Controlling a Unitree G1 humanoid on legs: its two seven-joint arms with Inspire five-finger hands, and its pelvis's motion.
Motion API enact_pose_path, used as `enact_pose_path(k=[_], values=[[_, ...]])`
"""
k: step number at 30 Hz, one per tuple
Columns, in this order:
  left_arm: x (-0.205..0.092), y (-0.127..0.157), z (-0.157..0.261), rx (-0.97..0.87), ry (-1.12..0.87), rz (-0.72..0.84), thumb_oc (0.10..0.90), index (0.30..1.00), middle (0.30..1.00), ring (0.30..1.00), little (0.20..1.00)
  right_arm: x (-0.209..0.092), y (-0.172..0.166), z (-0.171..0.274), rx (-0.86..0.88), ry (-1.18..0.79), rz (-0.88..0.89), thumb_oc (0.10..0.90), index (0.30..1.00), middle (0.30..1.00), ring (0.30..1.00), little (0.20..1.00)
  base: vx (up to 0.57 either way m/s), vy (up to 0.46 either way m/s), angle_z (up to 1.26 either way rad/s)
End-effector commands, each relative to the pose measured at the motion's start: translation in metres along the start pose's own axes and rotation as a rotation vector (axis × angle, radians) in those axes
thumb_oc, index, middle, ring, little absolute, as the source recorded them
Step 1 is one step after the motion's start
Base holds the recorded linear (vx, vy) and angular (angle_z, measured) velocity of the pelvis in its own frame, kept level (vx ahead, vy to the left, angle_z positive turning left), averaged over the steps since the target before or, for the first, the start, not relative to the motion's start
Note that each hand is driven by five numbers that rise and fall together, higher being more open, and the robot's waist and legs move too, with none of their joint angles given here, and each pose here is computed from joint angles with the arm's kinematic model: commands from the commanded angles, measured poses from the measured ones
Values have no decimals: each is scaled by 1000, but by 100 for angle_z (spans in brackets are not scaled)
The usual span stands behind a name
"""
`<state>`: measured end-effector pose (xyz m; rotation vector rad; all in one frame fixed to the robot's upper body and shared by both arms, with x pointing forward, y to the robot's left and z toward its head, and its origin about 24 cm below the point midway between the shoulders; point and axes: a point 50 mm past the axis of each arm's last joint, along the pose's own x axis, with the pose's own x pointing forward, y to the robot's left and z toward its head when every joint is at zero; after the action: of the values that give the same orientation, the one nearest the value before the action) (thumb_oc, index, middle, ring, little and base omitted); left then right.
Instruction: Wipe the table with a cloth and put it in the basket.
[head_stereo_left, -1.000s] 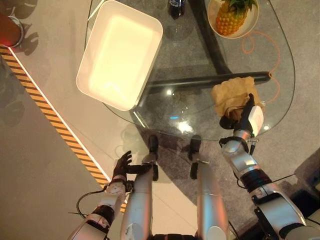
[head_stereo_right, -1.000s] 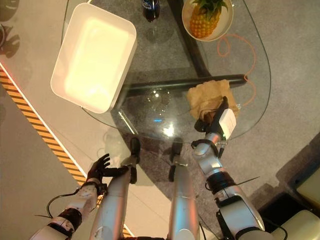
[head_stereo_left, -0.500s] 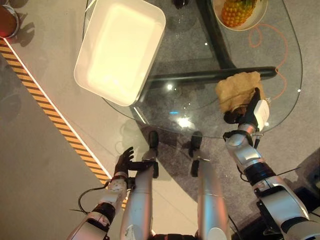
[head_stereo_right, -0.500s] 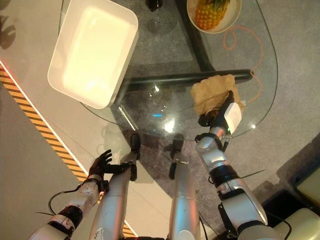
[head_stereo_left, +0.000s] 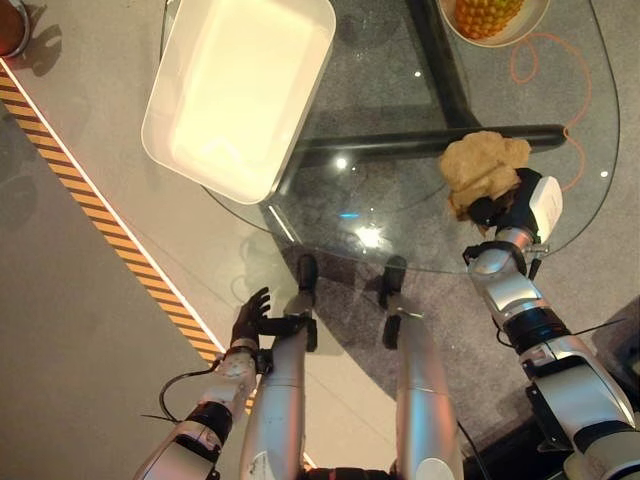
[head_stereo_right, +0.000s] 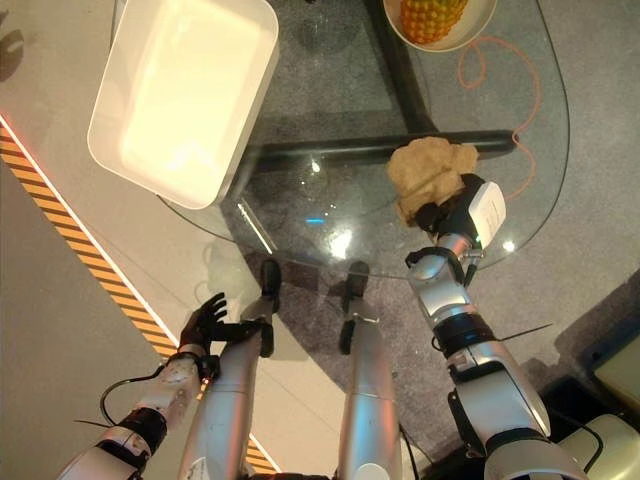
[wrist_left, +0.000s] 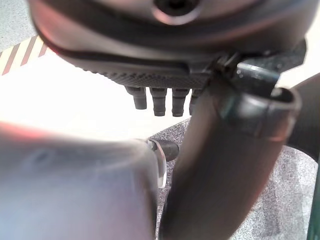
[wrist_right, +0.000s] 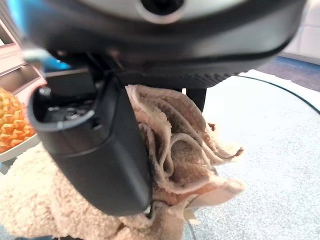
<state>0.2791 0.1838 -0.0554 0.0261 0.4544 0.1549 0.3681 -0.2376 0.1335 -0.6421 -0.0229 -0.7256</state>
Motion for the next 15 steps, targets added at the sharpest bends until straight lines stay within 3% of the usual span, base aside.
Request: enact_pose_path(k=[1,15], values=[[-17,1,-38,14,108,30,800,900,900,900,900,-7,-1,35,50,-195,58,100,300,300,300,200,3,36,0],[-18,-12,-38,3,100,3,800,900,900,900,900,-48,35,60,139,-271,241,100,300,300,300,200,1,20,1]])
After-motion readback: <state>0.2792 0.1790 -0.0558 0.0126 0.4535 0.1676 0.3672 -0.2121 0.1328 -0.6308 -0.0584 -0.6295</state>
